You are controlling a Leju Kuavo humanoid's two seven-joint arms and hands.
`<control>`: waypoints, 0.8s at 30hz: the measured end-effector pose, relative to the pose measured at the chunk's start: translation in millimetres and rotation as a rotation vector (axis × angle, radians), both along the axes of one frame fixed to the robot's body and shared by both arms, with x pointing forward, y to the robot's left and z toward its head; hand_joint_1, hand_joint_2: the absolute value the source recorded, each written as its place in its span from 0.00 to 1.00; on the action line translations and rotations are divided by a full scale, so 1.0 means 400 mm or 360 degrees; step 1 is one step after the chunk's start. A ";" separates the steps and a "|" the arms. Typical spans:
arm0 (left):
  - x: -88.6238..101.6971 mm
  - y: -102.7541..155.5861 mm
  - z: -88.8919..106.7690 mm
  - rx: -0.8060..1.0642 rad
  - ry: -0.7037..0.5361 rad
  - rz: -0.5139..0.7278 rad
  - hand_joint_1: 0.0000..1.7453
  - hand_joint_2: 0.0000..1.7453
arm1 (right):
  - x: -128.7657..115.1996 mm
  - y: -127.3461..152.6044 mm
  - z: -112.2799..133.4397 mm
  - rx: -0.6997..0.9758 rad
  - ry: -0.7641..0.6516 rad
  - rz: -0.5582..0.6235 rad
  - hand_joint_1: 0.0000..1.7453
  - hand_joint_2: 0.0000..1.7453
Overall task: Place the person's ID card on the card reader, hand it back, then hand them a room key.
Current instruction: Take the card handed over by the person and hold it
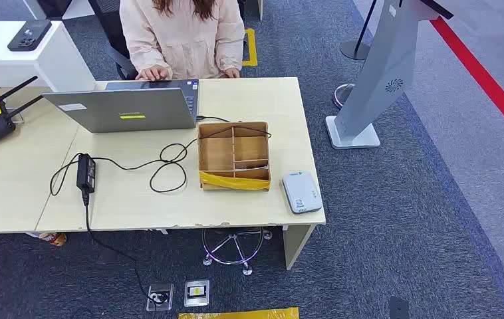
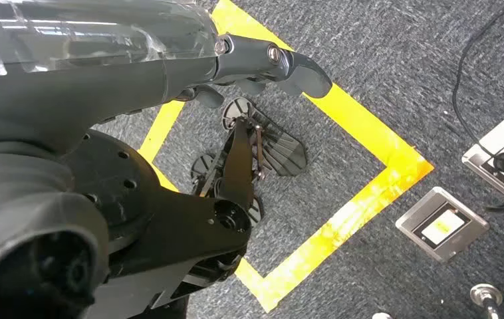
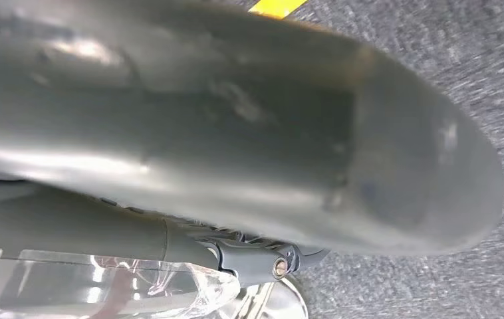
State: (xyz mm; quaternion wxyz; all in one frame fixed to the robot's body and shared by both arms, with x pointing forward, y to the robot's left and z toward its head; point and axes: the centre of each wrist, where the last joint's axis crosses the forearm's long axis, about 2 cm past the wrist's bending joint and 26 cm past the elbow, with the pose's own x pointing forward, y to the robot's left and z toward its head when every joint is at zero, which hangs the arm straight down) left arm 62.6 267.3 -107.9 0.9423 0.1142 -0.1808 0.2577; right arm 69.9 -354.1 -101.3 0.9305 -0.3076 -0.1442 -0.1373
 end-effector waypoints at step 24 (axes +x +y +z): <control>0.001 0.005 -0.001 -0.0010 -0.0088 -0.0179 0.00 0.00 | 0.500 -0.420 0.607 -0.0843 -0.1029 0.0581 0.00 0.00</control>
